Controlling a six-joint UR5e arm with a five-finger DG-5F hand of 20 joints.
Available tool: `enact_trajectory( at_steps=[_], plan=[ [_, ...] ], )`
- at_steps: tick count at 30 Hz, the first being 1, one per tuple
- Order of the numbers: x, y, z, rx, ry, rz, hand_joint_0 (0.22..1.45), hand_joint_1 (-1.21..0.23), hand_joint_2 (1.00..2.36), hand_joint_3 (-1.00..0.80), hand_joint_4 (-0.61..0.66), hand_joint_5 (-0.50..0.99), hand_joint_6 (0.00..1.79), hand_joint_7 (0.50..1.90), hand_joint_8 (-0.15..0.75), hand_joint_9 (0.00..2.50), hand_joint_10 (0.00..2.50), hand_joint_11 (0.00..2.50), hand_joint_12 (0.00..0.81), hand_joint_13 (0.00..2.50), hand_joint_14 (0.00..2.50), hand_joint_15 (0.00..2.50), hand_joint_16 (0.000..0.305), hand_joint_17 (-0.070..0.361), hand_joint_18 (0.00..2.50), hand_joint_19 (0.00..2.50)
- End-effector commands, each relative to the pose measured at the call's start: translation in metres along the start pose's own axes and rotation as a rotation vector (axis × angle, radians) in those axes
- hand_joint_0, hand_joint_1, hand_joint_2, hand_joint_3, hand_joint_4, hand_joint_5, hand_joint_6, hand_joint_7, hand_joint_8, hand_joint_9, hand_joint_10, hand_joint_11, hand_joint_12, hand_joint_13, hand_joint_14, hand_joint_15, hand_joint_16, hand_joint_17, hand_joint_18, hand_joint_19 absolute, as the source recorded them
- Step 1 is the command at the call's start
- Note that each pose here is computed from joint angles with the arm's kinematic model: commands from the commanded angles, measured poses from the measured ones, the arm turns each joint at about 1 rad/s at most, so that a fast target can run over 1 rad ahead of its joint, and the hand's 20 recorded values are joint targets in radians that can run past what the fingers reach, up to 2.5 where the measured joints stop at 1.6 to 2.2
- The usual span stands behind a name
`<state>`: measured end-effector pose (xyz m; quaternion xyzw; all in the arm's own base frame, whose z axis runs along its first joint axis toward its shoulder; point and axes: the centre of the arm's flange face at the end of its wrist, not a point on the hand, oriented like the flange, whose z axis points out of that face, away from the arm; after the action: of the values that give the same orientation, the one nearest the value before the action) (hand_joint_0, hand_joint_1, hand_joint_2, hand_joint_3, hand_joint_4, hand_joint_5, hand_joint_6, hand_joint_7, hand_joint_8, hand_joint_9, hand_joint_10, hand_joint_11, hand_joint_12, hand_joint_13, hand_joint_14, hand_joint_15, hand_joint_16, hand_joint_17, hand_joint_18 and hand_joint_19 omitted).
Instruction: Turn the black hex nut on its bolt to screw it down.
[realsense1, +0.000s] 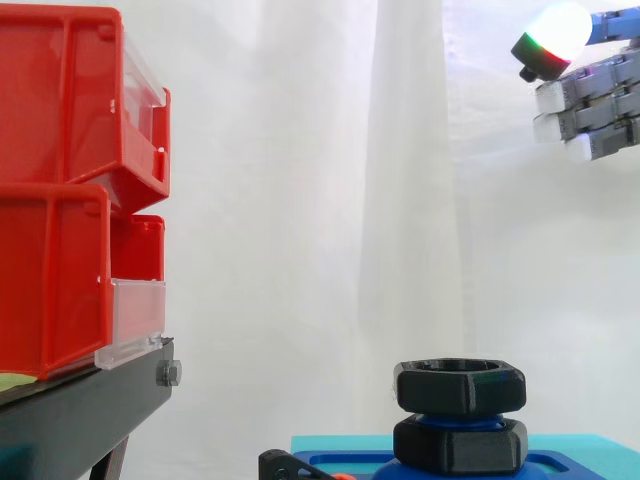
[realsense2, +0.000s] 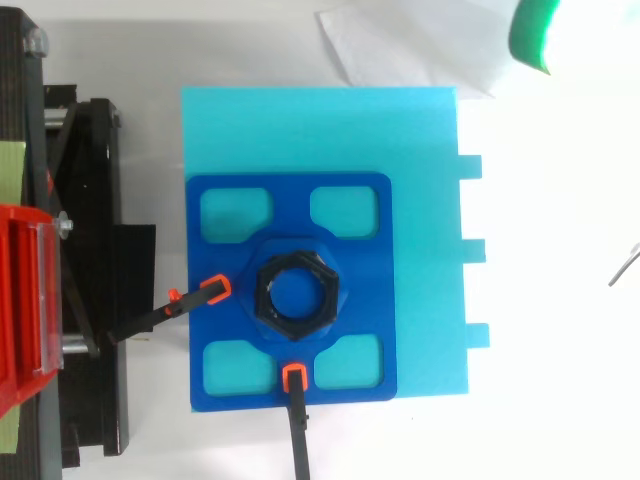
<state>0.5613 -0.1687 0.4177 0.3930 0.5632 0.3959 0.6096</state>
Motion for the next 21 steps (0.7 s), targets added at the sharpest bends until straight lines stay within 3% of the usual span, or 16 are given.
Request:
enact_trajectory(
  at_steps=[1, 21],
  plan=[
    [-0.0002, -0.0001, 0.0000, 0.000, 0.000, 0.000, 0.54, -0.64, 1.00, -0.50, 0.21, -0.20, 0.50, 0.77, 0.271, 0.59, 0.00, 0.19, 0.326, 0.44, 0.00, 0.12, 0.048, 0.109, 0.41, 0.25],
    [-0.0004, 0.0005, 0.0001, 0.000, 0.000, 0.000, 0.53, -0.62, 1.00, -0.50, 0.21, -0.20, 0.50, 0.77, 0.274, 0.61, 0.00, 0.19, 0.323, 0.44, 0.00, 0.11, 0.048, 0.108, 0.39, 0.23]
  ],
)
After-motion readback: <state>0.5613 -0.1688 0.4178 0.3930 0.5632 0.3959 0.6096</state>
